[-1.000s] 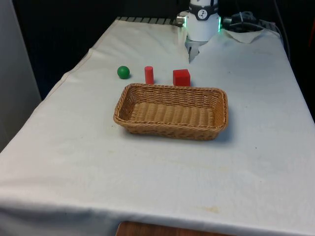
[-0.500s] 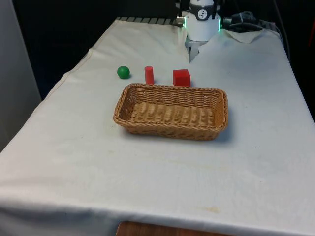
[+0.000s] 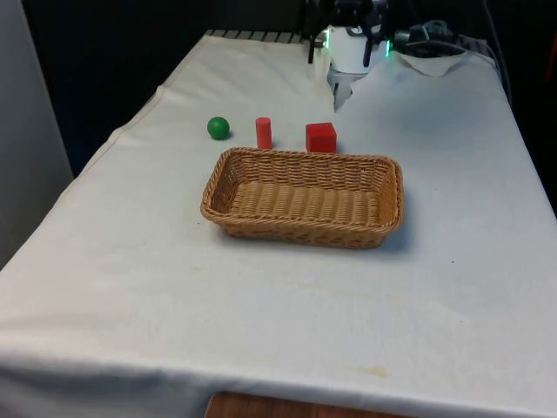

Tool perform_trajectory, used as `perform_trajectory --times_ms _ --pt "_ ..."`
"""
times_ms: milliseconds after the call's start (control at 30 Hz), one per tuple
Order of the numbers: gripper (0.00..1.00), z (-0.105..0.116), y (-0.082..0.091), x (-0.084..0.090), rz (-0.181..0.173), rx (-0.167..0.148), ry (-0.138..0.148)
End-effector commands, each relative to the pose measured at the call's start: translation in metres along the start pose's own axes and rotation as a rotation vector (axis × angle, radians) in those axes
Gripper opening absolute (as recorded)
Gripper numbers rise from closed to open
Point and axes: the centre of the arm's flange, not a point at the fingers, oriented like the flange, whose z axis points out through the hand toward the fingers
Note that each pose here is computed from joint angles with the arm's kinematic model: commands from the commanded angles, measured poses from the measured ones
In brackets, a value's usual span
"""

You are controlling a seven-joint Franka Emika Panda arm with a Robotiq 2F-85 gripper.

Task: Pick up the object to the left of the cylinder and place it into the basket.

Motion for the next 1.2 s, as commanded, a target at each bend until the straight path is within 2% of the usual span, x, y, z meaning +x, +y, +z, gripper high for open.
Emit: perform_trajectory --times_ms 0,133,333,367,400,667,700,733,967,1000,1033,1167 --pt "1.00 0.006 0.003 -0.002 -0.011 0.004 0.006" --pt "1.00 0.016 0.008 -0.002 -0.019 -0.007 -0.005" --pt "1.00 0.040 0.022 -0.008 -0.047 -0.009 -0.010" --pt "1.00 0.039 0.022 -0.006 -0.046 -0.018 -0.016" --pt "1.00 0.044 0.024 -0.009 -0.053 -0.011 -0.011" --pt "1.00 0.076 0.038 -0.019 -0.092 -0.023 -0.009" --pt "1.00 0.075 0.038 -0.016 -0.084 -0.035 -0.020" --pt "1.00 0.079 0.038 -0.021 -0.094 -0.022 -0.006" --pt "1.00 0.090 0.030 -0.029 -0.112 -0.003 0.014" --pt "1.00 0.092 0.035 -0.027 -0.110 -0.021 0.002" --pt "1.00 0.091 0.028 -0.030 -0.111 0.001 0.014" --pt "1.00 0.094 0.019 -0.032 -0.109 0.013 0.021"
